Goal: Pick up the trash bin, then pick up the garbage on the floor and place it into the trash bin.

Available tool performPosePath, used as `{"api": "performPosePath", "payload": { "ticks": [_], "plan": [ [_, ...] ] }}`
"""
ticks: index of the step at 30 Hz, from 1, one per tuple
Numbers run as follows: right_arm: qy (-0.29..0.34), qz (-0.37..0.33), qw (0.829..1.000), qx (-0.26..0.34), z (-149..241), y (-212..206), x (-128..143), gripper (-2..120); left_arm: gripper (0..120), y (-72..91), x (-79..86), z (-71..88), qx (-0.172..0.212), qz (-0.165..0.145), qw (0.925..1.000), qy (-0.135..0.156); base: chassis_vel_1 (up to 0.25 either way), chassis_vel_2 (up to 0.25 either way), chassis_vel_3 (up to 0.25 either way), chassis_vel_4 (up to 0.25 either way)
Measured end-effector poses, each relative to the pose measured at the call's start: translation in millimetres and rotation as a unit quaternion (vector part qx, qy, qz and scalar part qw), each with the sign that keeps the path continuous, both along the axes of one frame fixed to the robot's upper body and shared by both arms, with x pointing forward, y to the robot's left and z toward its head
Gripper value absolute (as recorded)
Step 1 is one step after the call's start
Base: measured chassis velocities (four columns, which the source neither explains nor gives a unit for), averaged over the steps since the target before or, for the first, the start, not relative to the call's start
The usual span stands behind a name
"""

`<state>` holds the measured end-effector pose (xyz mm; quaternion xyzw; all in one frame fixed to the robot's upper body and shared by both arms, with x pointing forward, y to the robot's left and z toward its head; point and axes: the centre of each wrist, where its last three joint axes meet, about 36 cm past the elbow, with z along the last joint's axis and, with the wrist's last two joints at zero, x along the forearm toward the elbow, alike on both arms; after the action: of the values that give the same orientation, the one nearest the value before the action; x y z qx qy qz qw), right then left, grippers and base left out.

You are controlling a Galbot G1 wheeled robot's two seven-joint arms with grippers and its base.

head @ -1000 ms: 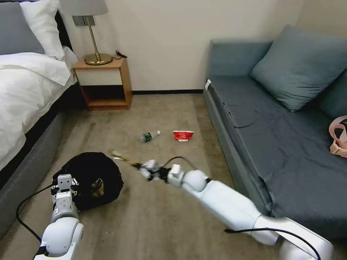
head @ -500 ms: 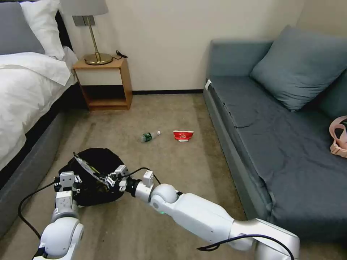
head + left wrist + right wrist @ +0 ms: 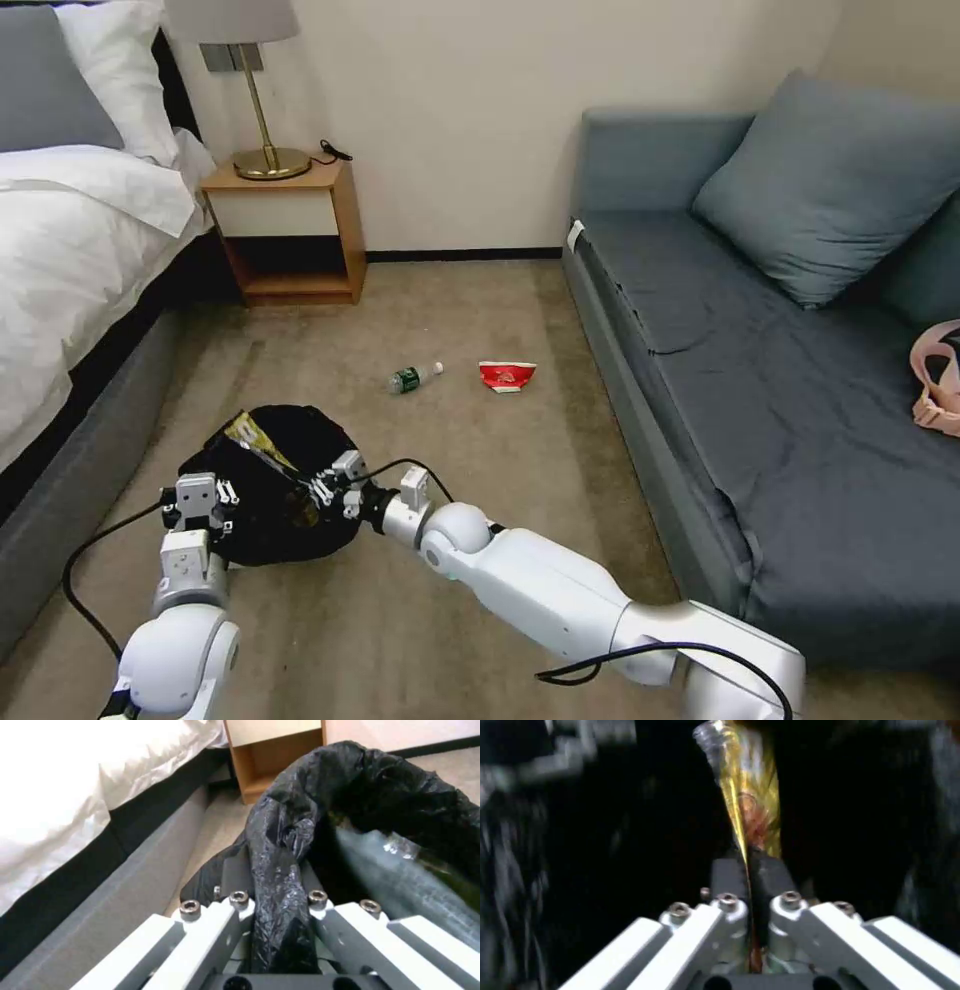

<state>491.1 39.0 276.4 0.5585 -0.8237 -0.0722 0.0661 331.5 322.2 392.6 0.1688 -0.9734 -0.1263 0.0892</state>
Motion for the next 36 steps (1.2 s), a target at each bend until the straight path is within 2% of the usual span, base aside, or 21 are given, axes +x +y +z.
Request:
{"api": "performPosePath", "payload": {
  "ticks": [10,12,14,16,19,20,22,23,24,25,26,27,28,29,30,31,32,33,34,35,36],
  "plan": [
    [-0.041,-0.002,0.999,-0.022,6.9,-6.2,0.7,44,4,1.0,0.5,-3.3,-0.001,0.006,1.0,0.005,0.0,0.0,0.0,0.0],
    [-0.044,-0.003,0.999,-0.022,8.7,-6.8,1.3,47,4,1.3,0.8,-3.5,-0.001,0.006,1.0,0.005,0.0,0.0,0.0,0.0],
    [-0.055,-0.023,0.998,-0.011,24.3,-12.5,7.4,61,4,4.8,1.9,-4.2,-0.006,0.013,0.9999,0.006,0.0,0.0,0.0,0.0],
    [-0.056,-0.027,0.998,-0.009,26.8,-13.5,8.8,62,4,5.4,2.0,-4.2,-0.007,0.014,0.9999,0.005,0.0,0.0,0.0,0.0],
    [-0.07,-0.094,0.993,0.006,51.6,-24.7,18.6,77,4,7.4,3.3,-3.3,-0.02,0.023,0.9995,0.004,0.0,0.0,0.0,0.0],
    [-0.07,-0.094,0.993,0.006,51.6,-24.7,18.6,77,4,7.4,3.3,-3.3,-0.02,0.023,0.9995,0.004,0.0,0.0,0.0,0.0],
    [-0.066,-0.181,0.981,-0.011,71.4,-36.5,22.8,87,4,7.0,4.7,-1.5,-0.035,0.03,0.9989,0.002,0.0,0.0,0.0,0.0],
    [-0.066,-0.181,0.981,-0.011,71.4,-36.5,22.8,87,4,7.0,4.7,-1.5,-0.035,0.03,0.9989,0.002,0.0,0.0,0.0,0.0],
    [-0.061,-0.232,0.97,-0.038,80.4,-46.9,23.9,93,4,6.4,7.2,0.6,-0.052,0.041,0.9978,-0.002,0.0,0.0,0.0,0.0],
    [-0.062,-0.249,0.965,-0.053,82.5,-52.0,24.3,95,4,6.1,8.4,1.5,-0.06,0.047,0.9971,-0.004,0.0,0.0,0.0,0.0],
    [-0.072,-0.291,0.949,-0.092,84.5,-65.3,25.0,99,4,5.6,14.4,5.9,-0.105,0.069,0.992,-0.01,0.0,0.0,0.0,0.0],
    [-0.072,-0.291,0.949,-0.092,84.5,-65.3,25.0,99,4,5.6,14.4,5.9,-0.105,0.069,0.992,-0.01,0.0,0.0,0.0,0.0],
    [-0.072,-0.321,0.937,-0.116,85.0,-73.3,24.6,99,4,6.0,18.8,9.6,-0.145,0.085,0.9857,-0.013,0.0,0.0,0.0,0.0],
    [-0.068,-0.335,0.931,-0.126,85.5,-76.9,24.3,99,4,6.6,21.3,11.9,-0.166,0.092,0.9817,-0.015,0.0,0.0,0.0,0.0],
    [-0.057,-0.366,0.918,-0.141,86.9,-84.2,24.3,100,4,8.9,27.7,17.1,-0.206,0.109,0.9722,-0.02,0.0,0.0,0.0,0.0],
    [-0.057,-0.366,0.918,-0.141,86.9,-84.2,24.3,100,4,8.9,27.7,17.1,-0.206,0.109,0.9722,-0.02,0.0,0.0,0.0,0.0],
    [-0.048,-0.391,0.907,-0.147,88.2,-89.4,24.9,100,4,12.8,31.6,19.3,-0.222,0.121,0.9672,-0.024,0.0,0.0,0.0,0.0],
    [-0.044,-0.399,0.904,-0.149,88.5,-91.5,25.2,100,4,14.5,32.7,19.7,-0.226,0.125,0.9659,-0.026,0.0,0.0,0.0,0.0],
    [-0.032,-0.425,0.891,-0.153,90.4,-98.6,26.5,100,4,20.7,34.1,19.4,-0.233,0.134,0.9628,-0.027,0.0,0.0,0.0,0.0],
    [-0.032,-0.425,0.891,-0.153,90.4,-98.6,26.5,100,4,20.7,34.1,19.4,-0.233,0.134,0.9628,-0.027,0.0,0.0,0.0,0.0],
    [-0.024,-0.442,0.883,-0.155,92.1,-101.9,26.4,100,4,23.3,33.9,19.3,-0.237,0.138,0.9614,-0.027,0.0,0.0,0.0,0.0]
  ]
}}
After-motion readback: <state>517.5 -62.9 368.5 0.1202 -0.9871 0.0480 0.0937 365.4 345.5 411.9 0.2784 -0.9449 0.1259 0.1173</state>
